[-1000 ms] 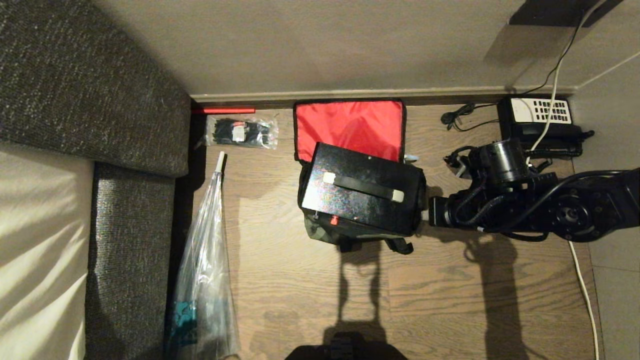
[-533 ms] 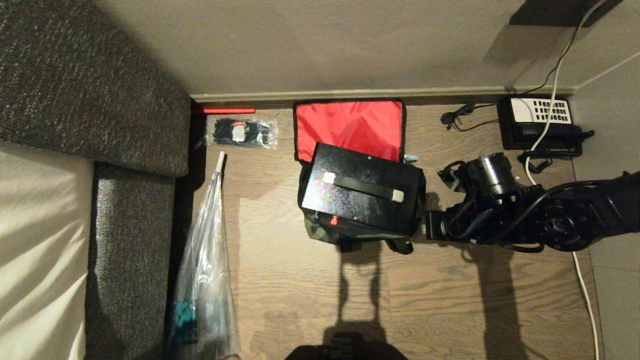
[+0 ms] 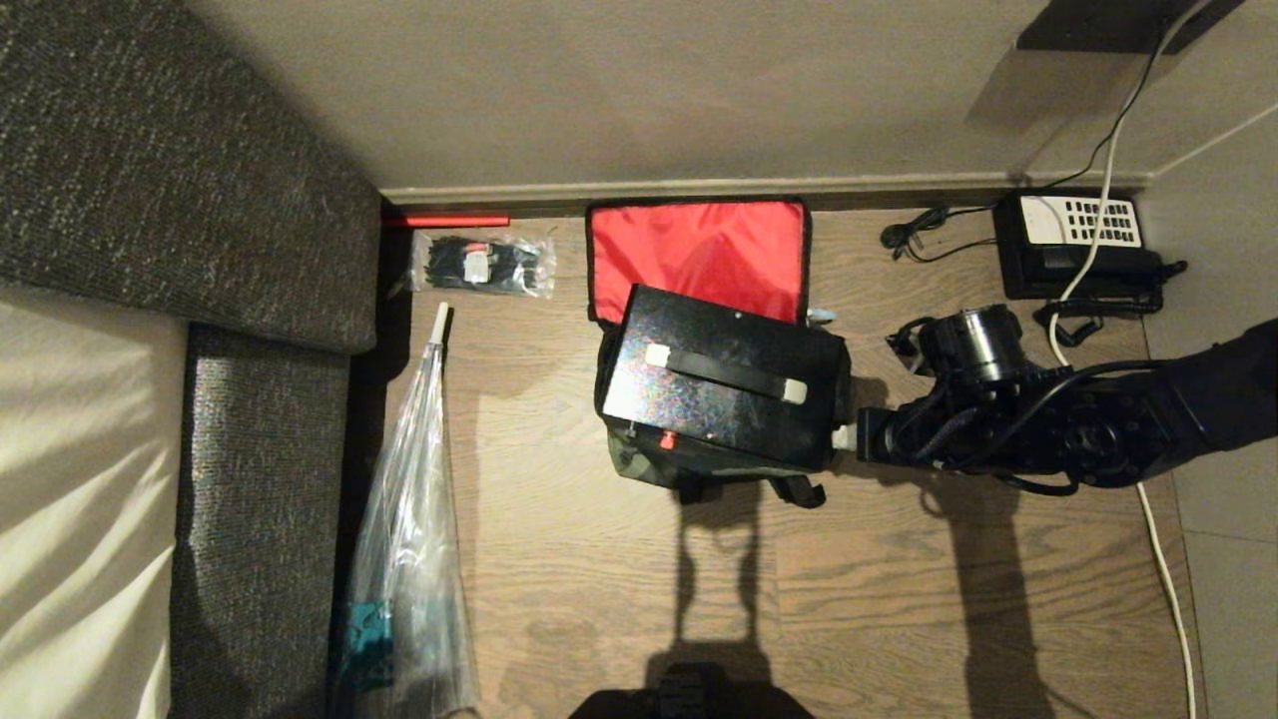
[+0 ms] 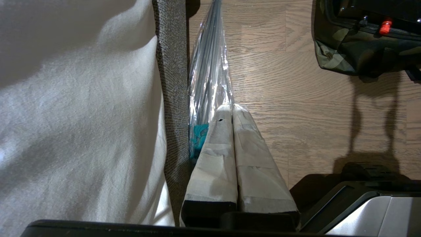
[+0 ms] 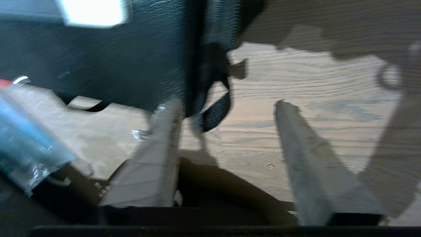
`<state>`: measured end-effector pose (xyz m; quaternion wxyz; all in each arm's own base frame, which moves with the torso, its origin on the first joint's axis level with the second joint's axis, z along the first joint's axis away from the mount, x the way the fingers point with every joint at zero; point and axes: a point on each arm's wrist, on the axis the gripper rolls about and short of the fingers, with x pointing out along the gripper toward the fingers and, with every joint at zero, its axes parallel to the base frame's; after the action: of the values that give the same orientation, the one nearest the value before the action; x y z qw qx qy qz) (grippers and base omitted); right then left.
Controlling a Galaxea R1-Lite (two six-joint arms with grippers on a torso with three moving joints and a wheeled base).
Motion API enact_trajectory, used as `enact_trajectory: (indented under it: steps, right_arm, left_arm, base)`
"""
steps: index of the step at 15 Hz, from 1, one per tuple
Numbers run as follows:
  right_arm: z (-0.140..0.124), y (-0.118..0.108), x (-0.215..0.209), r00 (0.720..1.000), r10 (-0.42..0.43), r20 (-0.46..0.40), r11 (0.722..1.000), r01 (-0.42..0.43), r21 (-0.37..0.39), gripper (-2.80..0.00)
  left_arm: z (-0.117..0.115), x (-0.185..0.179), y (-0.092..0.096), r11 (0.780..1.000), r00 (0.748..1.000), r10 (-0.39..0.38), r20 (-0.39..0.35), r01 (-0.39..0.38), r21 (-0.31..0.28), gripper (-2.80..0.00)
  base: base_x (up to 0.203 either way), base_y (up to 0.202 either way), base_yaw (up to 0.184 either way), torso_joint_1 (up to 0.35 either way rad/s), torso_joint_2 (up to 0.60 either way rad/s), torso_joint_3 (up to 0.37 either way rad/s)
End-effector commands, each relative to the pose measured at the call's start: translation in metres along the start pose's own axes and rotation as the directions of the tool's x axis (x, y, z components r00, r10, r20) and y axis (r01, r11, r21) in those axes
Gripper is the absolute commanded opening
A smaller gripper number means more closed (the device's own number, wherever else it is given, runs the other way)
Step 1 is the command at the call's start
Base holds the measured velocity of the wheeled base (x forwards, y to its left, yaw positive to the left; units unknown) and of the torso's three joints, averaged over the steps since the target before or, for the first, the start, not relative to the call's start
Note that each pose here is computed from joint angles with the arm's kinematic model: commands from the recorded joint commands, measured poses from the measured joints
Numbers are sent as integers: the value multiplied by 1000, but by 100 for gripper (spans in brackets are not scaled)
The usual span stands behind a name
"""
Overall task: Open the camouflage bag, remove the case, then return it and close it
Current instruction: Close the top of the storage box
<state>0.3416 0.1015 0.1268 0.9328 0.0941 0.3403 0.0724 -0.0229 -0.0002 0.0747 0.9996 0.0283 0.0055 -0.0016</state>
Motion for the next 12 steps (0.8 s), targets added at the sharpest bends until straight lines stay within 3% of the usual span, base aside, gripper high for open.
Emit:
enact_trajectory:
  steps: [1, 12]
  right_arm:
    - [1, -7, 9, 1000, -17, -1, 1000, 17, 15, 0]
    - [5, -14, 32, 999, -35, 2, 994, 35, 102, 0]
  left_arm:
    - [0, 0, 0, 1000, 1000, 0, 2, 0, 0, -280]
    - [0, 0, 0, 1000, 1000, 0, 3, 0, 0, -280]
  base:
    - [0, 0, 0, 0, 0, 0]
    - [0, 0, 0, 0, 0, 0]
